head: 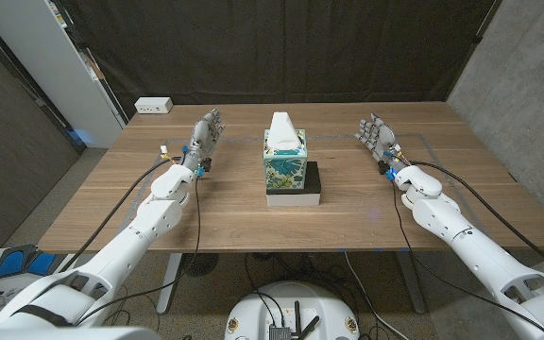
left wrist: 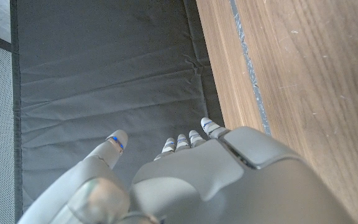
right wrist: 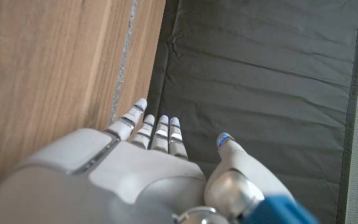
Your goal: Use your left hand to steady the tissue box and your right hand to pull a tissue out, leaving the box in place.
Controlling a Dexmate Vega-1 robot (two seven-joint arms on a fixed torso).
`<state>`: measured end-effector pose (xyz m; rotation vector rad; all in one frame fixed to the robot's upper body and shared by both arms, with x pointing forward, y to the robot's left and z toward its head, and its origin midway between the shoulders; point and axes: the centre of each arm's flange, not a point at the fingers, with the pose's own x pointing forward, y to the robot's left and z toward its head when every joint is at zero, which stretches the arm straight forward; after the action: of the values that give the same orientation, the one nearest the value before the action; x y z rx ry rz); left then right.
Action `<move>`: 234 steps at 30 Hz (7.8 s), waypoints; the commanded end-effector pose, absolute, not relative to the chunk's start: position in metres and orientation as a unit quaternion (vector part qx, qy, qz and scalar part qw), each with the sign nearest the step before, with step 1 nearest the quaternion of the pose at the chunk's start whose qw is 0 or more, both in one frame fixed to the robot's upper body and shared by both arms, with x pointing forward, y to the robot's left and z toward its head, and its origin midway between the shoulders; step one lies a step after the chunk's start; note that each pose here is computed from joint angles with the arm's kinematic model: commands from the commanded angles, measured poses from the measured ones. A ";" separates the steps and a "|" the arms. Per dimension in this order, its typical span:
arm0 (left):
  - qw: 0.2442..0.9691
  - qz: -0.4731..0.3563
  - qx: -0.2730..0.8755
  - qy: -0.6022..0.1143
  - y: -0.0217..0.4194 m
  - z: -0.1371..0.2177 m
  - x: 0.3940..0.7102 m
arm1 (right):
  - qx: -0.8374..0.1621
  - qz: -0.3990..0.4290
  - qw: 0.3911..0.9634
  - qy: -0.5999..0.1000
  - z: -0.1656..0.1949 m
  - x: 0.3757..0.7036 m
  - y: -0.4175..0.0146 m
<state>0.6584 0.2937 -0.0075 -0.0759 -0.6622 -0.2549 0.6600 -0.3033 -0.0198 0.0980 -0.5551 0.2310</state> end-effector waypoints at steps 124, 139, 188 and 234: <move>0.890 -0.078 0.285 -0.348 0.304 -0.048 0.571 | 0.025 0.040 0.963 -0.267 -0.010 0.666 -0.290; 0.891 -0.086 0.289 -0.339 0.302 -0.059 0.557 | 0.027 0.036 0.962 -0.268 -0.009 0.669 -0.289; 0.880 -0.133 0.308 -0.337 0.313 -0.077 0.531 | 0.027 0.018 0.962 -0.270 -0.018 0.654 -0.272; 0.843 -0.249 0.329 -0.345 0.268 -0.042 0.558 | -0.046 0.019 0.953 -0.300 -0.009 0.619 -0.266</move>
<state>0.5506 0.2785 -0.0492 0.6877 -0.7232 -0.4690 0.6271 -0.2677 -0.0101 -0.0633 -0.5958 0.0431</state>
